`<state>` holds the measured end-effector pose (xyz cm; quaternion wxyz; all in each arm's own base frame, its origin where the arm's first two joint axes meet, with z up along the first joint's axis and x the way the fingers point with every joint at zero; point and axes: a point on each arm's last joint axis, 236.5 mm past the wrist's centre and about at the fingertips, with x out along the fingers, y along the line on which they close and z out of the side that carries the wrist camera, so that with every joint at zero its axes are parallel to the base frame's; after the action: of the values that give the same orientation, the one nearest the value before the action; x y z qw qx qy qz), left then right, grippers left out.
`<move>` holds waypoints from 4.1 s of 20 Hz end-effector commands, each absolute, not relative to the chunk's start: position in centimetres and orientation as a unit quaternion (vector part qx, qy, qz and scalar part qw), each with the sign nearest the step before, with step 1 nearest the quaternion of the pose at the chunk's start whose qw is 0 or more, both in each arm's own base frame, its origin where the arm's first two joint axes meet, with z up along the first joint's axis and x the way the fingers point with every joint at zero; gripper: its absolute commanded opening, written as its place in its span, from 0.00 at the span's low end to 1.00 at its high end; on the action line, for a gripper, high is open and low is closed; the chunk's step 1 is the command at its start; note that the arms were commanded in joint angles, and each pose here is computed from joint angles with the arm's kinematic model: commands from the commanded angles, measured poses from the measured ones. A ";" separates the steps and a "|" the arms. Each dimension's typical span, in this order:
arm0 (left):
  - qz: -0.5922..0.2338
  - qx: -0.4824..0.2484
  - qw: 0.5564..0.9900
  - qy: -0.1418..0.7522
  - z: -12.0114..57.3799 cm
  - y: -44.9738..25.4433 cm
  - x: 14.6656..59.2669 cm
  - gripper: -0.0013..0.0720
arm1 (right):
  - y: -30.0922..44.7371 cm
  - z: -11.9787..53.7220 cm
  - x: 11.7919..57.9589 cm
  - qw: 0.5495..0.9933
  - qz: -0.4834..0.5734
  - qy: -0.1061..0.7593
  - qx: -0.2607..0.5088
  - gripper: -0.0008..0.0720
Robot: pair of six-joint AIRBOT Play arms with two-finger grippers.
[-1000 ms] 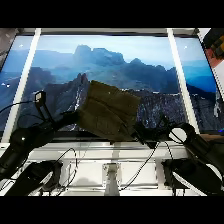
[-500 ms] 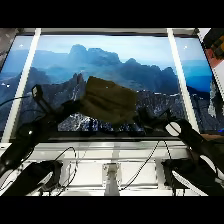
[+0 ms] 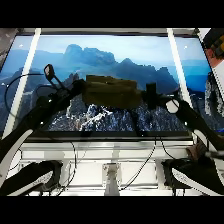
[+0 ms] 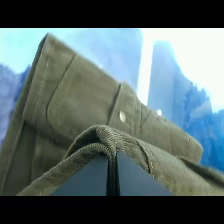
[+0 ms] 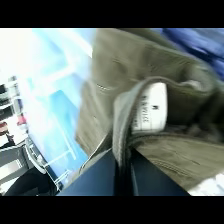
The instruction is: Fold the clothes and pants, and hang the long-sleeved shirts on hangers.
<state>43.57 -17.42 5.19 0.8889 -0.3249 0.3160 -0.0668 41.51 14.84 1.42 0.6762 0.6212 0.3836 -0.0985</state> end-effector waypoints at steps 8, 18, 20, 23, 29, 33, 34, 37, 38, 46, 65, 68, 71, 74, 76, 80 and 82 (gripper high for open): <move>-0.057 -0.366 0.885 0.280 1.6 -18.5 50.7 0.03 | 17.4 0.2 51.3 0.700 -0.082 0.386 0.595 0.06; -0.015 -0.430 0.879 0.204 3.6 -13.5 60.0 0.96 | 13.0 -0.7 56.3 0.775 -0.064 0.346 0.525 0.74; 0.008 -0.427 0.875 0.229 3.6 -11.9 59.4 0.96 | 11.0 0.0 56.2 0.799 -0.048 0.387 0.459 0.78; 0.033 -0.392 0.879 0.269 4.7 -9.4 57.5 0.96 | 6.1 0.3 54.0 0.787 -0.018 0.485 0.380 0.78; 0.003 -0.314 0.904 0.290 11.2 -8.6 53.1 0.95 | 5.1 -0.8 47.6 0.660 0.172 0.628 0.376 0.89; -0.078 -0.299 0.891 0.333 12.9 -13.1 49.8 0.95 | 7.8 -4.6 46.7 0.618 0.225 0.661 0.362 0.94; -0.090 -0.302 0.886 0.341 13.0 -13.9 49.3 0.95 | 9.1 -4.9 46.9 0.606 0.242 0.661 0.370 0.94; -0.109 -0.301 0.878 0.356 12.8 -15.5 48.5 0.95 | 11.7 -5.7 47.2 0.590 0.266 0.666 0.371 0.95; -0.112 -0.300 0.878 0.357 12.7 -15.7 48.4 0.95 | 12.4 -5.8 47.4 0.591 0.274 0.666 0.364 0.95; -0.125 -0.289 0.872 0.375 12.2 -17.0 47.5 0.95 | 12.7 -9.0 48.2 0.646 0.241 0.682 0.243 0.97; -0.129 -0.280 0.869 0.386 11.8 -17.2 47.1 0.95 | 19.7 -10.9 45.6 0.582 0.295 0.710 0.265 0.06; -0.129 -0.281 0.870 0.386 11.8 -17.1 47.1 0.95 | 18.1 -9.1 46.1 0.587 0.276 0.712 0.267 0.05; -0.129 -0.281 0.869 0.386 11.8 -17.2 47.1 0.95 | 10.1 -7.7 47.5 0.634 0.187 0.717 0.223 0.05; -0.129 -0.282 0.869 0.386 11.9 -17.2 47.1 0.95 | -1.9 -6.5 46.9 0.660 0.062 0.722 0.198 0.05; -0.132 -0.291 0.866 0.386 12.0 -17.4 47.0 0.95 | -9.4 -5.0 46.1 0.677 0.002 0.701 0.224 0.05; -0.132 -0.291 0.866 0.384 12.1 -17.4 47.1 0.95 | -23.4 -2.7 41.7 0.695 -0.115 0.657 0.268 0.05; -0.132 -0.291 0.866 0.384 12.1 -17.4 47.1 0.95 | -28.4 -2.6 38.4 0.686 -0.164 0.644 0.295 0.05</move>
<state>47.07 -17.40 11.96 0.8662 -0.2898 0.3853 -0.1313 43.21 -20.39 -3.35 0.6946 0.2717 0.6611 -0.0813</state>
